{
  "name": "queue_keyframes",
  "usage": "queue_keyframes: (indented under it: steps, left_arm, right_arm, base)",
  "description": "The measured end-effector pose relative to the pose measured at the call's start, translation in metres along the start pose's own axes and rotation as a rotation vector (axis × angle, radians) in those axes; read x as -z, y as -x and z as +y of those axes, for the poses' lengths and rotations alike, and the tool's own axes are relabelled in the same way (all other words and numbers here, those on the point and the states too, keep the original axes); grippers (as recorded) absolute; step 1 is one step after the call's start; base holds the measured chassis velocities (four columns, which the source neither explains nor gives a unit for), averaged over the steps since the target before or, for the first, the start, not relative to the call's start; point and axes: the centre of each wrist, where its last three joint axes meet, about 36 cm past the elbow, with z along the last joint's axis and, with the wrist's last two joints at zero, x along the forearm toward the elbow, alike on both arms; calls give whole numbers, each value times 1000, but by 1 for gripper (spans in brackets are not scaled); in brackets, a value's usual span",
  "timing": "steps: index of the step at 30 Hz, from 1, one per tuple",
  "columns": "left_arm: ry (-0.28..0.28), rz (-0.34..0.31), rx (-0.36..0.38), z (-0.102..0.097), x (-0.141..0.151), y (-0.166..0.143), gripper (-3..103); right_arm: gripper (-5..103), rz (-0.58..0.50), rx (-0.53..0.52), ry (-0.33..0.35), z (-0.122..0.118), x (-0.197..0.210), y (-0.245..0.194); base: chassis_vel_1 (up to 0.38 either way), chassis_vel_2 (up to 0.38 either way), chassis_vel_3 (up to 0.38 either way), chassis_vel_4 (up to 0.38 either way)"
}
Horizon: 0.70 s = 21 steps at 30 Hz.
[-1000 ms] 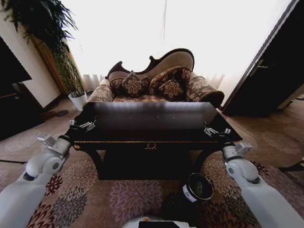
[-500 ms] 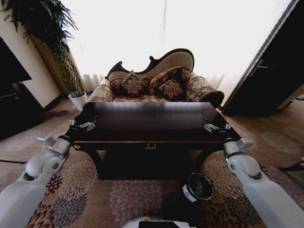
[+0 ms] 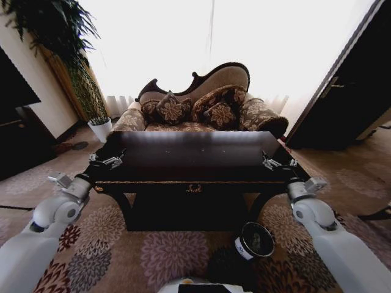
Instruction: Move to the front of the table and place the trash on the table into the trash bin.
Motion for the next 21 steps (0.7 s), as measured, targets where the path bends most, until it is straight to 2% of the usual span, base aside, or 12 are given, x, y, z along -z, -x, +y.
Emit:
queue_keyframes:
  steps: [21]
  left_arm:
    - [0, 0, 0, 0, 0, 0, 100]
  right_arm:
    - [100, -1, 0, 0, 0, 0, 0]
  base:
    - [21, -21, -22, 21]
